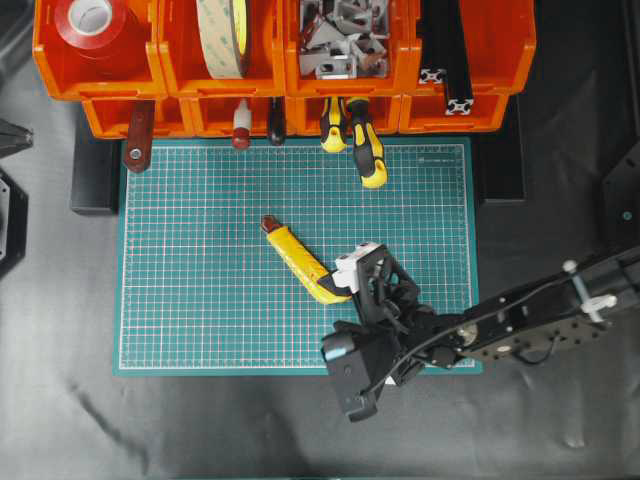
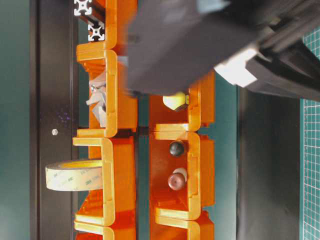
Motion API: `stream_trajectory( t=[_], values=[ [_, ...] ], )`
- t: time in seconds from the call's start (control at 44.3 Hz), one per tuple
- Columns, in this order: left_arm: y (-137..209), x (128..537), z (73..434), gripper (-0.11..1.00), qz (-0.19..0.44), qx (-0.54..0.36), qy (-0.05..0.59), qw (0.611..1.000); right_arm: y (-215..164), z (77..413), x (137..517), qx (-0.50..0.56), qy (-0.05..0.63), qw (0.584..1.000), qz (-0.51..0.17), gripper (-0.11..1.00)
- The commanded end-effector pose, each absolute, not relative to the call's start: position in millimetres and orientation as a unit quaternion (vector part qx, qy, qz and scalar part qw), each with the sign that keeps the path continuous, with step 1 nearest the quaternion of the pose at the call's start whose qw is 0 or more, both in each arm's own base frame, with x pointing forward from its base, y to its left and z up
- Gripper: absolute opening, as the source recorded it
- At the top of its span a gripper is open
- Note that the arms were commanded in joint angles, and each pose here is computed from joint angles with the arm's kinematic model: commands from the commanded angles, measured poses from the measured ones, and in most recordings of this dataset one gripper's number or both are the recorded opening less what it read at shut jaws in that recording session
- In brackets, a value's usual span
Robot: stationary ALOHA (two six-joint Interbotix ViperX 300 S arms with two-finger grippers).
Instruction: Pick cutter from container rack with right arm.
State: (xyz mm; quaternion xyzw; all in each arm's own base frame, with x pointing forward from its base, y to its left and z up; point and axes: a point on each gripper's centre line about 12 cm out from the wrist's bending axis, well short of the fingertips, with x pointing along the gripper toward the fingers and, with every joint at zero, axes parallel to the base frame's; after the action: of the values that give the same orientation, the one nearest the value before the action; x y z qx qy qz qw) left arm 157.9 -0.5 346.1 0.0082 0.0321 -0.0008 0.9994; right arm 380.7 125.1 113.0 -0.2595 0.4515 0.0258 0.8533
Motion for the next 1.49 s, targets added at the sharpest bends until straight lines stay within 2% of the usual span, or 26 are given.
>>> stream_trajectory(
  t=[0.0, 0.136, 0.362, 0.61, 0.994, 1.469],
  values=[
    [-0.3, 157.8, 351.3, 0.00, 0.000, 0.008, 0.032, 0.999, 126.3, 148.0, 379.9, -0.214, 0.418, 0.883, 0.009, 0.80],
    [-0.7, 156.4, 349.7, 0.00, -0.001, 0.009, 0.044, 0.999, 119.9, 181.0, 368.4, -0.148, 0.389, 0.909, -0.021, 0.80],
    [-1.4, 152.8, 345.4, 0.00, -0.004, 0.009, 0.062, 0.998, 105.0, 226.3, 335.6, -0.074, 0.337, 0.938, -0.032, 0.80],
    [-2.3, 152.8, 339.2, 0.00, -0.007, 0.009, 0.070, 0.998, 79.6, 272.4, 284.7, 0.025, 0.267, 0.962, -0.044, 0.80],
    [-6.2, 146.0, 343.1, 0.00, -0.020, 0.010, 0.053, 0.998, 47.2, 308.9, 218.1, 0.107, 0.174, 0.978, -0.037, 0.79],
    [-8.0, 137.9, 343.3, 0.00, -0.028, 0.000, 0.047, 0.998, 27.5, 308.8, 183.6, 0.128, 0.136, 0.981, -0.043, 0.78]
  ],
)
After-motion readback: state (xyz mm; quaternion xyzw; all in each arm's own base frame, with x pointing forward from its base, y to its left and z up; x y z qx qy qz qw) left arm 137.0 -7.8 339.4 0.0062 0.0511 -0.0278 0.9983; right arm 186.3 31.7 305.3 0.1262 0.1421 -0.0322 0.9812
